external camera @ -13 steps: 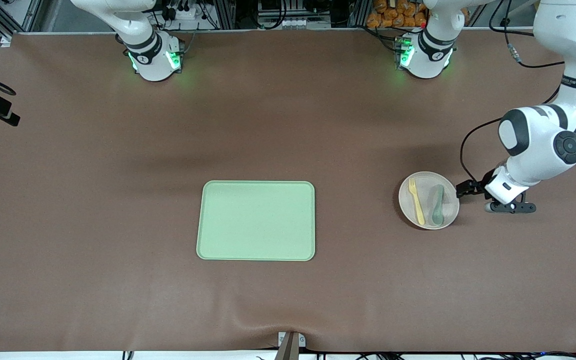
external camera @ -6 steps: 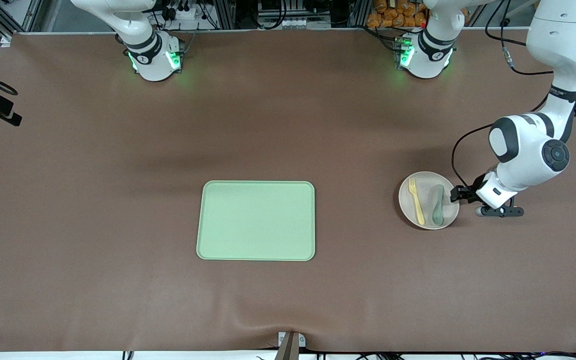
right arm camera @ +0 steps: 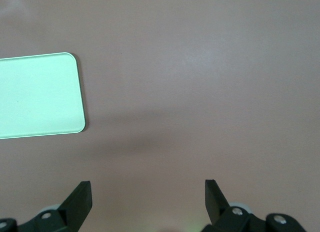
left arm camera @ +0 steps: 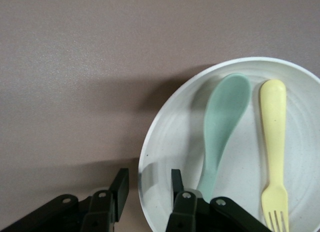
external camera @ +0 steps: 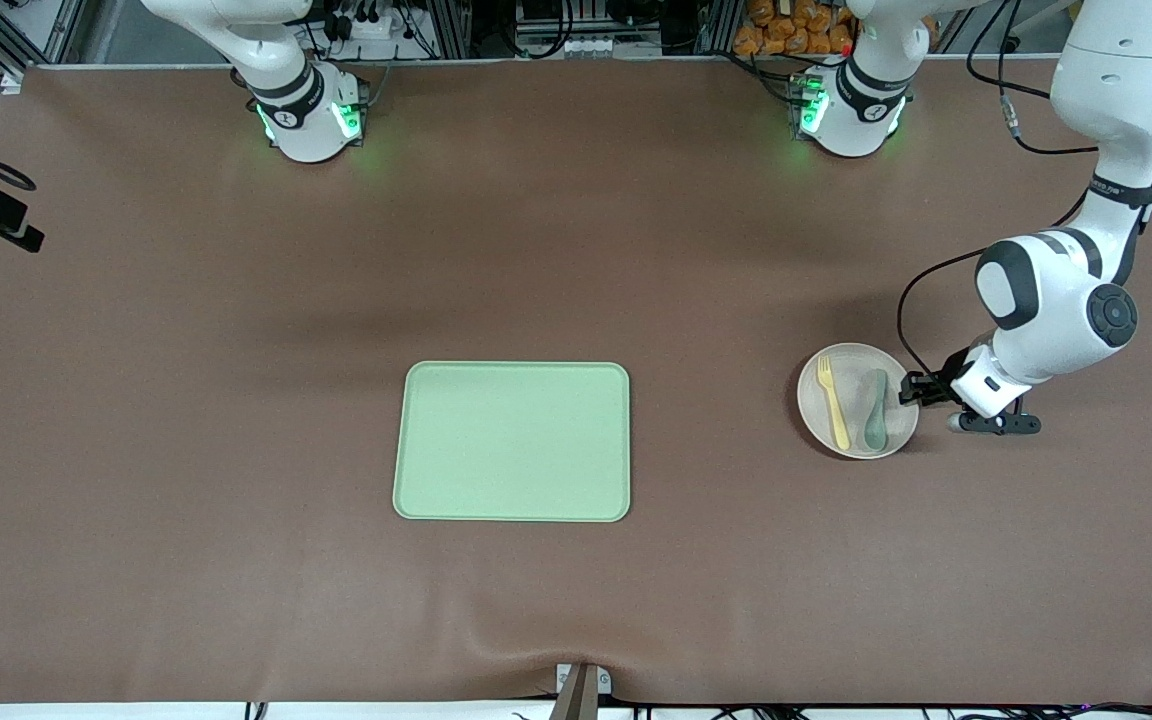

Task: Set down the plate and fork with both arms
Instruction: 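Close the left gripper on the plate rim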

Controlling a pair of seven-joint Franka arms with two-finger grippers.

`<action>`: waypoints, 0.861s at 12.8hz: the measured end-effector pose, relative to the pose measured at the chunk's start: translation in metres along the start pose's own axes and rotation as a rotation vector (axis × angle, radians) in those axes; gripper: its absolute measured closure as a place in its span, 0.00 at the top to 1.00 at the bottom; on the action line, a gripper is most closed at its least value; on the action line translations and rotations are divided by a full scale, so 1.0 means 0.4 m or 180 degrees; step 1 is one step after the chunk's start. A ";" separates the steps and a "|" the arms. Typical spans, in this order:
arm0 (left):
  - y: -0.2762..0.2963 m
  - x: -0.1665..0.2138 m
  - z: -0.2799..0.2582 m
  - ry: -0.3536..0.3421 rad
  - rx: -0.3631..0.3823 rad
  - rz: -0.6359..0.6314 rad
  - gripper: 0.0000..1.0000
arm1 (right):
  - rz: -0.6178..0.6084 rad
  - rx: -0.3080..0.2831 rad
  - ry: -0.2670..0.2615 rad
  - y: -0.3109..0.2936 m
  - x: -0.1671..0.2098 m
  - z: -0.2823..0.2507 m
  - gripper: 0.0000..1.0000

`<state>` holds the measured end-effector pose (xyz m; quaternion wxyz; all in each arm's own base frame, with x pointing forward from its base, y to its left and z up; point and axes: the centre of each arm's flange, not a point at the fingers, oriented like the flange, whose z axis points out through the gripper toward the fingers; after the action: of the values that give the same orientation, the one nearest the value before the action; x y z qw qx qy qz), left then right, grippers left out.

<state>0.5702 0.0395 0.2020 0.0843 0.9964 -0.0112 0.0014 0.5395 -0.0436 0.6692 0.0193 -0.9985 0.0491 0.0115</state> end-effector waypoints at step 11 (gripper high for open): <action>-0.040 0.004 0.018 0.0014 -0.0101 -0.0136 0.21 | 0.0001 0.0000 0.0000 0.001 0.000 0.000 1.00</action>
<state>0.5723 0.0541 0.1924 0.1001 0.9949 0.0102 0.0015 0.5395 -0.0438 0.6692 0.0193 -0.9985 0.0493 0.0114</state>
